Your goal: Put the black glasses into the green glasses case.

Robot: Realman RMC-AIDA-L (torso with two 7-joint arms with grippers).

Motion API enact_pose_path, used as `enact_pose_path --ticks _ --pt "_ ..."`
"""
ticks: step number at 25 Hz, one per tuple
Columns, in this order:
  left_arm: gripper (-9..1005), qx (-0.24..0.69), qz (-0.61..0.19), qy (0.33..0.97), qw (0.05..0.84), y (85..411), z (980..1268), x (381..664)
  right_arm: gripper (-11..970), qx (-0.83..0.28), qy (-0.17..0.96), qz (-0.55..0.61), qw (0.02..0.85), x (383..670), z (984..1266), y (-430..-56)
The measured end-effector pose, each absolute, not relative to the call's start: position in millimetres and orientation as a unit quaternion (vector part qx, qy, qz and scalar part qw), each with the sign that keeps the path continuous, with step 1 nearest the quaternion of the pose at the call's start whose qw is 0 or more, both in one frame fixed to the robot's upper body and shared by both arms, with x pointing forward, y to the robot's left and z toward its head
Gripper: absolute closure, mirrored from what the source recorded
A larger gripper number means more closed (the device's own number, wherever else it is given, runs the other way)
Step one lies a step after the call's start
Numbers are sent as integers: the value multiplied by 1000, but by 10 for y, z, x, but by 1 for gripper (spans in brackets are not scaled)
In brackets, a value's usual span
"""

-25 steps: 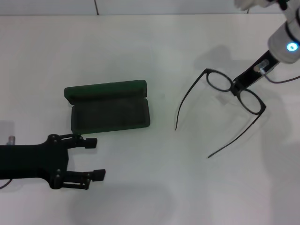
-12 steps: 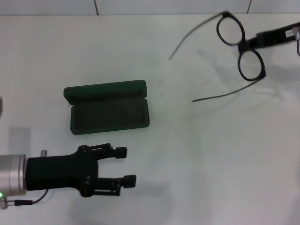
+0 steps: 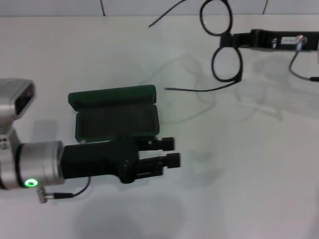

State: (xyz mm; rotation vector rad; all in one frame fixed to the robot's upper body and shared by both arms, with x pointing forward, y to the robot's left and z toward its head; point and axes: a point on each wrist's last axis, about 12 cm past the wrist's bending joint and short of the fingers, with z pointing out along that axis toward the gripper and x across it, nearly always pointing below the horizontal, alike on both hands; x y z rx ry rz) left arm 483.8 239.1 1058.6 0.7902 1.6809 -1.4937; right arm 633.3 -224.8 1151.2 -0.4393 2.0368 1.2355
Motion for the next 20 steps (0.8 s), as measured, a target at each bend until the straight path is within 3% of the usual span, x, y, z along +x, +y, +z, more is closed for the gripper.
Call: enact_pose_path --ticks 7,12,18,20 --pt "473 322 -607 633 357 2140 10658 4957 875 -160 760 513 367 6233 11314 -2018" --pt "716 313 -609 628 371 2109 10686 5002 875 -160 749 526 368 6190 11256 -1969" --pt "942 307 -607 623 385 2118 10708 5026 876 -164 745 534 364 6130 11224 -1984" --pt "964 311 -608 620 387 2118 10720 5031 876 -167 746 533 362 6122 11217 -1984"
